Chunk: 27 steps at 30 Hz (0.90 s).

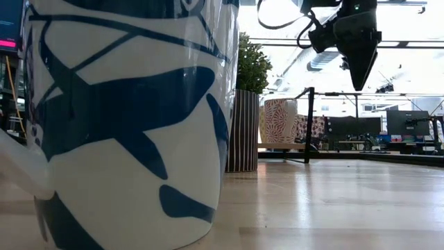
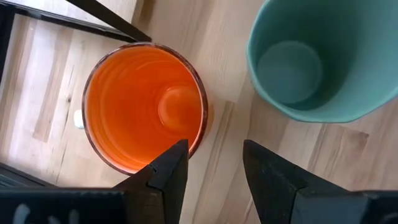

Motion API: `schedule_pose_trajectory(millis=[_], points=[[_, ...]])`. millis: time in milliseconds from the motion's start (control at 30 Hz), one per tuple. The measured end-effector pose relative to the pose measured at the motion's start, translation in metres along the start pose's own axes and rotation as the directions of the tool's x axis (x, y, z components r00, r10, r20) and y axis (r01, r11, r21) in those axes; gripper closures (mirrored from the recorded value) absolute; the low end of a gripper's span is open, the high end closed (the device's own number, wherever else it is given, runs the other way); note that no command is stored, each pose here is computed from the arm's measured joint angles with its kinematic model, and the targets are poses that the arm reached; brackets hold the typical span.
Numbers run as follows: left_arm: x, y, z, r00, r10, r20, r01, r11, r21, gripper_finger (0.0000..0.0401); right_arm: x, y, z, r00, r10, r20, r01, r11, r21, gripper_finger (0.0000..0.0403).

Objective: Place coffee mugs
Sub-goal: Put the orange mug on the shelf

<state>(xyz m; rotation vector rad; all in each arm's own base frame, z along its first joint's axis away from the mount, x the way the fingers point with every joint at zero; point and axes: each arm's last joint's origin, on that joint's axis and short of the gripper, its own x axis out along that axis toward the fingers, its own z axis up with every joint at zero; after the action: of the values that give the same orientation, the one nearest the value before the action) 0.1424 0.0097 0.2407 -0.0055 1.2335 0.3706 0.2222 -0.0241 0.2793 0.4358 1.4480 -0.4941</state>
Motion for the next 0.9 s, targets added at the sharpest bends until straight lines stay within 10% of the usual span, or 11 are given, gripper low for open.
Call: schedule_pose_trajectory(millis=[900], points=[[0.041, 0.005, 0.024, 0.985, 0.074, -0.154, -0.060, 0.994, 0.092, 0.0256, 0.000, 0.001, 0.002, 1.000, 0.011, 0.017, -0.011, 1.000, 0.029, 0.0284]])
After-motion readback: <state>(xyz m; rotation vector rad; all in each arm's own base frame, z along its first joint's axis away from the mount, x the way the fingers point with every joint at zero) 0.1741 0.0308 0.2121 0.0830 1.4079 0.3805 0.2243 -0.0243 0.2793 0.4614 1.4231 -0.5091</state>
